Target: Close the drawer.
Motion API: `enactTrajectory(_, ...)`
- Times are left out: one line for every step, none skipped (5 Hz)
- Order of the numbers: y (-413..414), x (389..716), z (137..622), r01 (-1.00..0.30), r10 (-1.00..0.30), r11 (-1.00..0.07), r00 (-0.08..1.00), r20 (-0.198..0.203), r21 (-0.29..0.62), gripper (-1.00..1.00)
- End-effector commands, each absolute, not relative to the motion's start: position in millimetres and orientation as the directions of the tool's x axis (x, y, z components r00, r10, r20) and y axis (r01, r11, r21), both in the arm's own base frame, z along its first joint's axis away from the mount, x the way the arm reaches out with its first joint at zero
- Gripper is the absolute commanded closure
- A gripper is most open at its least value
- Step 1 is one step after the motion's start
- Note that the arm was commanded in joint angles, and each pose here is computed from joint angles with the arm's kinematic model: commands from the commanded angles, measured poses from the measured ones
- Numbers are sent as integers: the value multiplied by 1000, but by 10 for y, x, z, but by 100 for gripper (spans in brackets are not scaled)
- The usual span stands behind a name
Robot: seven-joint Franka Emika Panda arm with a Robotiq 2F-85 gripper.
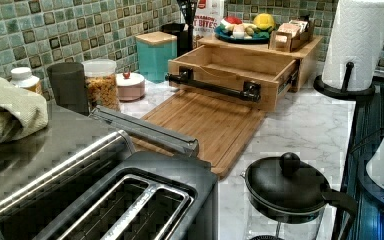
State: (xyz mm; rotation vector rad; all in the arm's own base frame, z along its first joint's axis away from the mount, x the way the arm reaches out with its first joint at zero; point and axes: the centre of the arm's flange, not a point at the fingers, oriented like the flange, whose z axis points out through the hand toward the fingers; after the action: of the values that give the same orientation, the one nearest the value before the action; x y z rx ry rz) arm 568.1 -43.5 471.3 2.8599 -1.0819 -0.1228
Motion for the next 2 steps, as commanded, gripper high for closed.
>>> enactTrajectory(-440, 5681, 4713, -655, -662, -748, 749, -42, 109, 100)
enactTrajectory(-447, 5636, 4740, -635, -637, -770, 771, -22, 62, 100)
